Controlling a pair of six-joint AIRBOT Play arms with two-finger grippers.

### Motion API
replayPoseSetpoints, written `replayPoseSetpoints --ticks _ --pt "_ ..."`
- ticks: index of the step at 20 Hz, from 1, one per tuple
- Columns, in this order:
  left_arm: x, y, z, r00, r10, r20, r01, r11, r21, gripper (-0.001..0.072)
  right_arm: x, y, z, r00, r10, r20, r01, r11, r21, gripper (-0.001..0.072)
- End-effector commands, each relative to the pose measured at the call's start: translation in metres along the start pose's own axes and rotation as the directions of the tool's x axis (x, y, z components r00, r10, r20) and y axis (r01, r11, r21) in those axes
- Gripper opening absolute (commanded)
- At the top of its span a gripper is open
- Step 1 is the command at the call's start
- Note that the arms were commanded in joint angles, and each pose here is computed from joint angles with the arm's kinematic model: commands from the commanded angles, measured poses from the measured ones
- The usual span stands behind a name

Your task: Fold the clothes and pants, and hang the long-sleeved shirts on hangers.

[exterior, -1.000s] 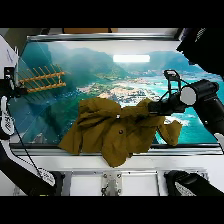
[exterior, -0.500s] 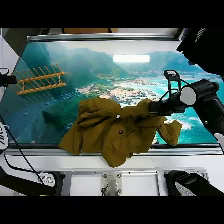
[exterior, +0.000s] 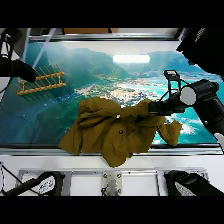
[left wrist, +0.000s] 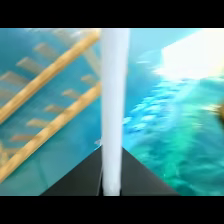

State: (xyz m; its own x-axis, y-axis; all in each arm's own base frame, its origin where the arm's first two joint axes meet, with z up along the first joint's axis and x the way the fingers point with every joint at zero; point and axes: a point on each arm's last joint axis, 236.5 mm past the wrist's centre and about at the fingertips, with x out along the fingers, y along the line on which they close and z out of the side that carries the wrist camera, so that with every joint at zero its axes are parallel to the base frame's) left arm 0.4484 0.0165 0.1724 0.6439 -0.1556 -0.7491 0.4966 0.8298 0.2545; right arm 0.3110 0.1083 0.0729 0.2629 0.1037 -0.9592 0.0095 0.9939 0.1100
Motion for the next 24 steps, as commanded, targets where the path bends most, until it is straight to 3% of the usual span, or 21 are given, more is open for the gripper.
replayPoseSetpoints --ticks 1,6,8,11,13,18,24 --pt "-0.024 -0.106 0.004 0.948 -0.316 0.042 0.289 0.907 0.306 0.0013 0.000 0.002 -0.001 1.000 0.007 -0.004 -0.007 1.000 0.001 0.0016" --pt "-0.024 -0.149 -0.019 0.924 -0.383 -0.010 0.366 0.875 0.316 0.0012 0.000 0.002 -0.001 1.000 0.007 -0.003 -0.007 1.000 0.001 0.0016" --pt "-0.031 -0.161 -0.042 0.888 -0.451 -0.087 0.455 0.842 0.289 0.0011 0.000 0.002 -0.001 1.000 0.007 -0.004 -0.007 1.000 0.001 0.0016" --pt "-0.055 -0.179 -0.089 0.746 -0.616 -0.251 0.664 0.714 0.221 0.0011 0.000 0.002 -0.001 1.000 0.008 -0.004 -0.008 1.000 0.001 0.0016" --pt "-0.061 -0.182 -0.105 0.697 -0.657 -0.287 0.715 0.662 0.223 0.0011 0.000 0.002 -0.001 1.000 0.007 -0.004 -0.007 1.000 0.001 0.0016" --pt "-0.048 -0.202 -0.135 0.656 -0.689 -0.308 0.753 0.626 0.204 0.0012 0.000 0.002 -0.001 1.000 0.007 -0.003 -0.007 1.000 0.001 0.0016" --pt "-0.039 -0.229 -0.166 0.633 -0.709 -0.311 0.769 0.623 0.145 0.0012 0.000 0.002 -0.001 1.000 0.007 -0.003 -0.007 1.000 0.001 0.0016"
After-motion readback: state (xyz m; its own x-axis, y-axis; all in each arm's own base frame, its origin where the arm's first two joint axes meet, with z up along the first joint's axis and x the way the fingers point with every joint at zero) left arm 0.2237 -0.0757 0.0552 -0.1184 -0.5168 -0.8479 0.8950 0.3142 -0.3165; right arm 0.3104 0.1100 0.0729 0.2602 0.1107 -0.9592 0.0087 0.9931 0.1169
